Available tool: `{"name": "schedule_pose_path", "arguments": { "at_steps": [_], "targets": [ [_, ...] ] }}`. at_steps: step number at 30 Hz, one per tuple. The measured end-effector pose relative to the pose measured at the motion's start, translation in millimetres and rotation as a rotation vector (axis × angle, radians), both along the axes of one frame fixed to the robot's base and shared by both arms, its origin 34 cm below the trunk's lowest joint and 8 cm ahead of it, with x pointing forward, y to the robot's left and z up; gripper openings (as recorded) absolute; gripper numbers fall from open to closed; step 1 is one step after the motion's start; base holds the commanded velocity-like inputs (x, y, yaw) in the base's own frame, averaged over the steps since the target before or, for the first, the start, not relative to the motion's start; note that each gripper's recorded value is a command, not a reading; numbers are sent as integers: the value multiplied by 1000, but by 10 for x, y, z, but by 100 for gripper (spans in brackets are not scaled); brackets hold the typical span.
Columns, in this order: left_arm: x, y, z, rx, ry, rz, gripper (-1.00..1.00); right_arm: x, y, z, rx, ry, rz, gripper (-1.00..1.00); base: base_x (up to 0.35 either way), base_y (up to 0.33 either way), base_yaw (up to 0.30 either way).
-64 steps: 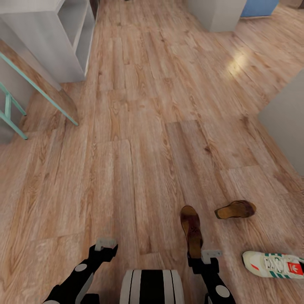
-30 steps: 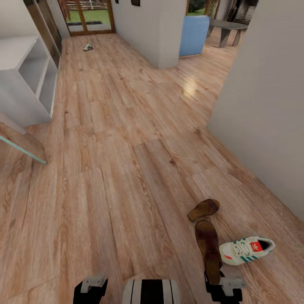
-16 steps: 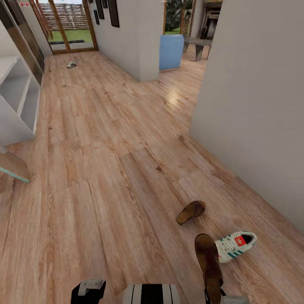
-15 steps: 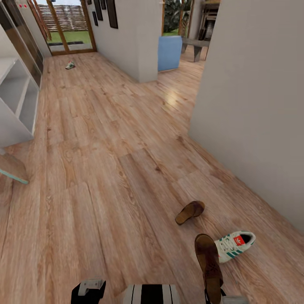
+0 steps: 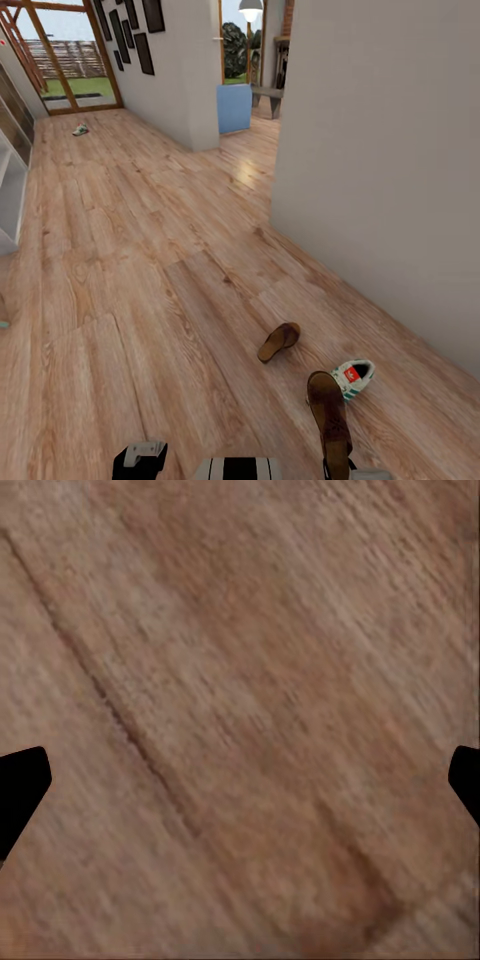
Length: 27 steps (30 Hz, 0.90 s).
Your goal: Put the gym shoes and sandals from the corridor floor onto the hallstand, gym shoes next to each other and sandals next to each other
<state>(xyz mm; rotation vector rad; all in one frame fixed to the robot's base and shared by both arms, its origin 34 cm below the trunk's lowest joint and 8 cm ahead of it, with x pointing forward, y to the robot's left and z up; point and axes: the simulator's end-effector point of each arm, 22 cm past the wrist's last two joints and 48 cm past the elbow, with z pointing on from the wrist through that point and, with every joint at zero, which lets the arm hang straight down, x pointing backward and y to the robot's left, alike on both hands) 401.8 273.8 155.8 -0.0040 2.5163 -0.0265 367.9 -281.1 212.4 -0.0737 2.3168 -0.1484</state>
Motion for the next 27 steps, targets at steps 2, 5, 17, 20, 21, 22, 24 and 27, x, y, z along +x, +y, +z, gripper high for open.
{"name": "schedule_pose_path", "arguments": {
  "at_steps": [2, 5, 17, 20, 21, 22, 24, 27],
  "targets": [
    [35, 0, 34, 0, -10, 0, 100, 29, 0, 30, 0, -10, 0, -100, 0, 0, -261],
    [87, 0, 86, 0, -25, 0, 100, 73, 0, 78, 0, -25, 0, -100, 0, 0, -261],
    [273, 0, 316, 0, -77, 1, 100, 233, 2, 290, 0, -77, 0, -100, 0, 0, -261],
    [300, -3, 393, -1, -79, 0, 100, 256, 6, 364, 1, -79, 0, -100, 0, 0, -261],
    [309, -6, 418, -1, -80, 0, 100, 265, 8, 389, 1, -80, 0, -100, 0, 0, -261],
    [312, -10, 421, -2, -81, 0, 100, 266, 7, 391, 1, -80, 0, -100, 0, 0, -261],
    [318, -11, 428, -2, -82, -1, 100, 271, 8, 397, 2, -82, 0, -100, 0, 0, -261],
    [330, -20, 440, -2, -87, -5, 100, 278, 10, 405, 2, -85, 0, -100, 0, 0, -261]
  ]
}}
